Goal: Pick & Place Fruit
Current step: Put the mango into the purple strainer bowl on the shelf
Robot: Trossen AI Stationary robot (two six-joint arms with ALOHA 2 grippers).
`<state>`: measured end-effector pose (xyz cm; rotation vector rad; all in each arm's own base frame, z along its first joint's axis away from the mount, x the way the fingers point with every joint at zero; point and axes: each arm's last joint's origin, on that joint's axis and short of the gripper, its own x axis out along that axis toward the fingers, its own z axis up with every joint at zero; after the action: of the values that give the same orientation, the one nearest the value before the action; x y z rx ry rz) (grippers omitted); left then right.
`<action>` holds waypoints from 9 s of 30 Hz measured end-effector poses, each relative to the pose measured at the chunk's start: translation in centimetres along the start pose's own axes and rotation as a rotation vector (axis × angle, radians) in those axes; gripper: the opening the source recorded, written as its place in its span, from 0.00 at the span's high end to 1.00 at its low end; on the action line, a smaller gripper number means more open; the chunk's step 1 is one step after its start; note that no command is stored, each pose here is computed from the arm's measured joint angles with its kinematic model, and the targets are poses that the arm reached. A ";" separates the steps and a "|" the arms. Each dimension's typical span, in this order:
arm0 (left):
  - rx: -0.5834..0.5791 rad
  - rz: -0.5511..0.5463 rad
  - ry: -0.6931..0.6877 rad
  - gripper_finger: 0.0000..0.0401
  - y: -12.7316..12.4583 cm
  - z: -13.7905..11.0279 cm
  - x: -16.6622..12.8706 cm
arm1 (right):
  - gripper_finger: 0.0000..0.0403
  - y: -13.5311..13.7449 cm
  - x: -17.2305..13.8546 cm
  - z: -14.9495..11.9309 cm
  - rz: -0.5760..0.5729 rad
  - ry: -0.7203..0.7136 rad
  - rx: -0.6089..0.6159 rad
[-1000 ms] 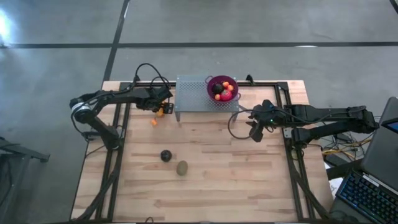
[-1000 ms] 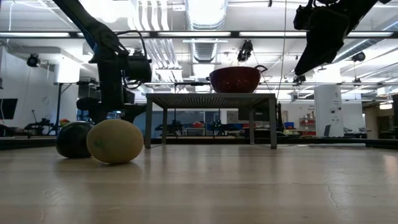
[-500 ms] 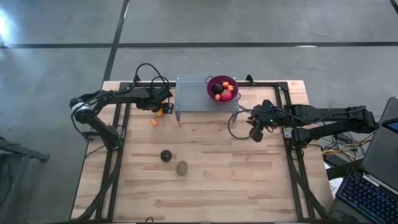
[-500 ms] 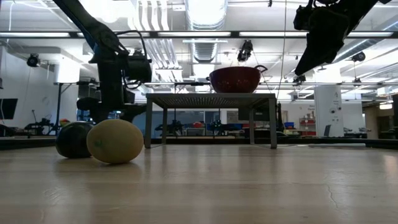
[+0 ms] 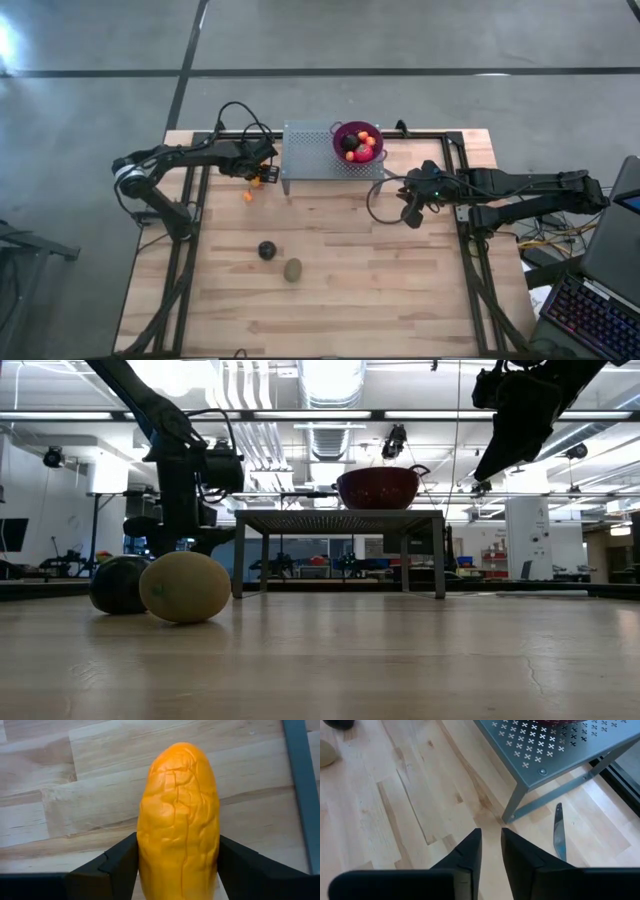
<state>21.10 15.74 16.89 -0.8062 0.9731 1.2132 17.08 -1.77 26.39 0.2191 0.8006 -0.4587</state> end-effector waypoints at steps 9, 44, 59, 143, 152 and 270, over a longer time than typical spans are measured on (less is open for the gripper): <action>0.003 0.002 0.002 0.41 0.0 0.0 0.0 | 0.75 0.0 0.0 0.0 0.000 0.000 0.000; 0.075 -0.249 -0.037 0.41 4.4 -2.0 -11.7 | 0.72 0.0 0.0 0.0 0.001 -0.004 0.001; 0.312 -0.711 -0.125 0.41 1.8 -5.5 -15.4 | 0.83 0.0 0.0 0.0 0.001 -0.004 0.001; 0.678 -1.310 -1.055 0.41 -13.2 -11.8 -13.9 | 0.34 4.9 0.7 0.7 0.429 -0.788 -0.130; 0.723 -1.276 -1.050 0.41 -14.7 -10.7 -16.1 | 0.31 5.0 -0.5 2.0 0.430 -0.849 -0.137; 0.765 -1.235 -1.064 0.40 -17.1 -9.8 -15.7 | 0.44 9.0 3.8 5.7 0.397 -0.822 -0.220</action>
<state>35.15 -2.28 27.51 0.0209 -0.0885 0.0165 27.33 2.96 27.65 -0.0278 -0.0103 -0.0551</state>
